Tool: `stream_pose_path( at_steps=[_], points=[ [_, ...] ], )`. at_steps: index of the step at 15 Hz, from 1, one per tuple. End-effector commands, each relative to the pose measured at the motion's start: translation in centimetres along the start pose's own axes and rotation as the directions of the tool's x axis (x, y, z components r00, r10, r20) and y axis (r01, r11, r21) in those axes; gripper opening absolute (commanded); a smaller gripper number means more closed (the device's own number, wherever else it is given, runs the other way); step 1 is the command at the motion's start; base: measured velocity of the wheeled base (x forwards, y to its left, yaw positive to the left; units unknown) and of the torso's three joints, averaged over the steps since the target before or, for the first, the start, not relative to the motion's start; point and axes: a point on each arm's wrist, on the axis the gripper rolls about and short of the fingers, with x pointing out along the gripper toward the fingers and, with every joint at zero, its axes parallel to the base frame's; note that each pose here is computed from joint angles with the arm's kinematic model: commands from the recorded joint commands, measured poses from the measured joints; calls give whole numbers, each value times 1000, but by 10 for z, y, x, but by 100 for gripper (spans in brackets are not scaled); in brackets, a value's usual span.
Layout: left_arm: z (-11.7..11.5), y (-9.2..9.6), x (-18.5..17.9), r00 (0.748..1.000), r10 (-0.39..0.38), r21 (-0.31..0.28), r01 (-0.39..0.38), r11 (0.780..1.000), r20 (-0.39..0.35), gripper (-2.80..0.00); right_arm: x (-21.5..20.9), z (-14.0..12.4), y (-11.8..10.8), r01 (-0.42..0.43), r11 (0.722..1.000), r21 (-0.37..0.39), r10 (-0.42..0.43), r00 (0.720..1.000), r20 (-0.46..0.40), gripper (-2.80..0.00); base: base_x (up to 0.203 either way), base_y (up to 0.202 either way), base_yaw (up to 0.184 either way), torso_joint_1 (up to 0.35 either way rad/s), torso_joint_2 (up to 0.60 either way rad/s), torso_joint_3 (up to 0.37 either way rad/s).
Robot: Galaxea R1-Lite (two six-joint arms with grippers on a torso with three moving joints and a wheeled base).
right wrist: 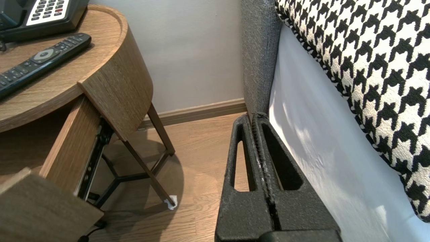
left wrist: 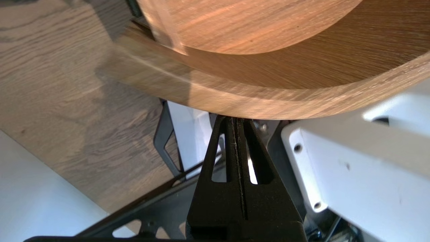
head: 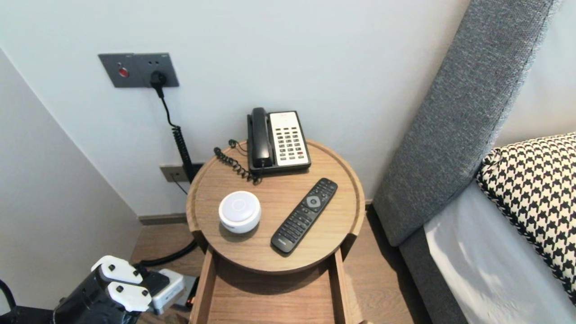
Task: Close the nightstand drawer
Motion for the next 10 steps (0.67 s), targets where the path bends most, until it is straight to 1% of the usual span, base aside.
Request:
stream_pose_path(
  at_steps=[1,4,7,10],
  points=[
    [7,-2,8,1000,5,-6,-5,1000,-11,-280,2,-7,0,0,1000,0,0,1000,-27,-280,0,0,0,0,0,0],
    [16,-6,11,1000,-8,-14,8,1000,17,-280,2,-7,0,0,1000,-2,-1,1000,-27,-280,0,0,0,0,0,0],
    [23,-8,20,1000,-4,-21,4,1000,10,-280,2,-7,0,2,1000,-1,-2,1000,-27,-280,0,0,0,0,0,0],
    [31,-10,25,999,-6,-27,7,1000,34,-280,2,-7,0,1,1000,-2,-1,1000,-27,-280,0,0,0,0,0,0]
  ],
)
